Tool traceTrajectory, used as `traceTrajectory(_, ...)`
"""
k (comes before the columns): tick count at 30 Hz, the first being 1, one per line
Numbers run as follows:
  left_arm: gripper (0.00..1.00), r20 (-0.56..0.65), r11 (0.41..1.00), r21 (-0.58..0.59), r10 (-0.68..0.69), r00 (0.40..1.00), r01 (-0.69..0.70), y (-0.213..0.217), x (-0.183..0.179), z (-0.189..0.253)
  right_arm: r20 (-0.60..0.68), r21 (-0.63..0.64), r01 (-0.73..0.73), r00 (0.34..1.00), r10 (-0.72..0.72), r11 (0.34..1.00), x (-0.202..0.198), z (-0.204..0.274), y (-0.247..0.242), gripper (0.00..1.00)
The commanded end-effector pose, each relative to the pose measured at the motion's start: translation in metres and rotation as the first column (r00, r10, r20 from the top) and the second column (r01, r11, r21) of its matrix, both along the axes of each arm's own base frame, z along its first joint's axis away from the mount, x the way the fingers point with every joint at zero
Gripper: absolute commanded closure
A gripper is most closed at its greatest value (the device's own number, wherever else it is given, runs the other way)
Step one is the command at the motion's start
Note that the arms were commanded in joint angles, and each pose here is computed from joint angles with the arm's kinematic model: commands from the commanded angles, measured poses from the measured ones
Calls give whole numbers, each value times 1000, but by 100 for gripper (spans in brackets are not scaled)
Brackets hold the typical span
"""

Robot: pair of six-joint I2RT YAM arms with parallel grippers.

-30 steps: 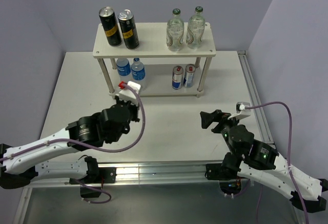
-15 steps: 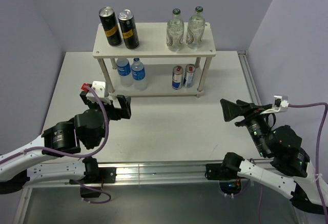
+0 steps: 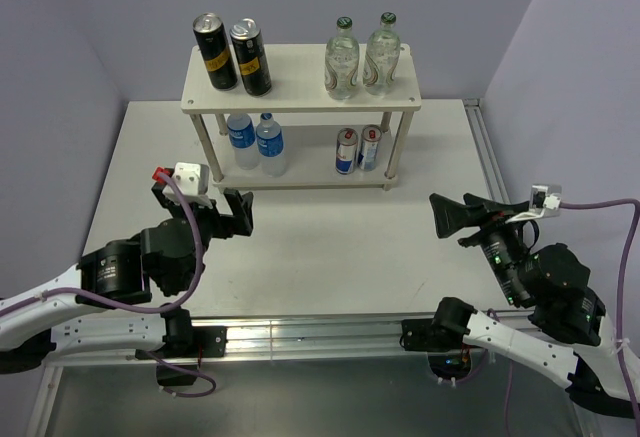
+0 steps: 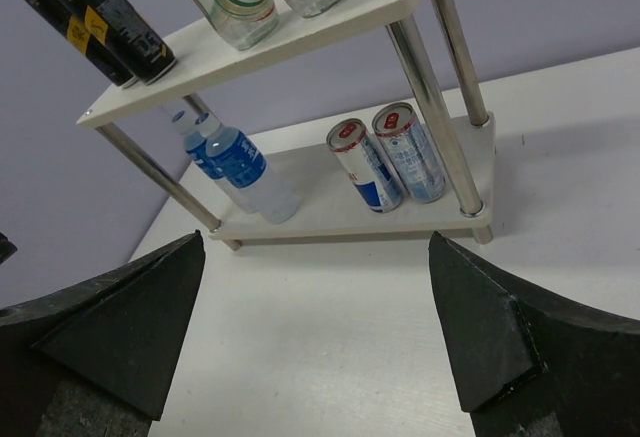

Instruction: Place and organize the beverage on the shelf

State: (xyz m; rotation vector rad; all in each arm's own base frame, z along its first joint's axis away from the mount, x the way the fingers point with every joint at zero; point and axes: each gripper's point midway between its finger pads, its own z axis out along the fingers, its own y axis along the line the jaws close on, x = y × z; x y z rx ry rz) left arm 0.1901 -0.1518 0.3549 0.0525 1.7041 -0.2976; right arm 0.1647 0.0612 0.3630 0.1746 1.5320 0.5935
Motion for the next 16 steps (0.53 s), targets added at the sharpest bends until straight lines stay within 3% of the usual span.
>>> traceTrajectory(1, 1, 3, 1000, -15, 19, 1000, -19, 5, -1, 2, 19, -11, -2, 1000, 2, 1000, 1, 12, 1, 0)
traceTrajectory(16, 1, 2, 999, -14, 29, 1000, -29, 8, -3, 1, 29, -9, 28, 999, -28, 1000, 4, 11, -2, 0)
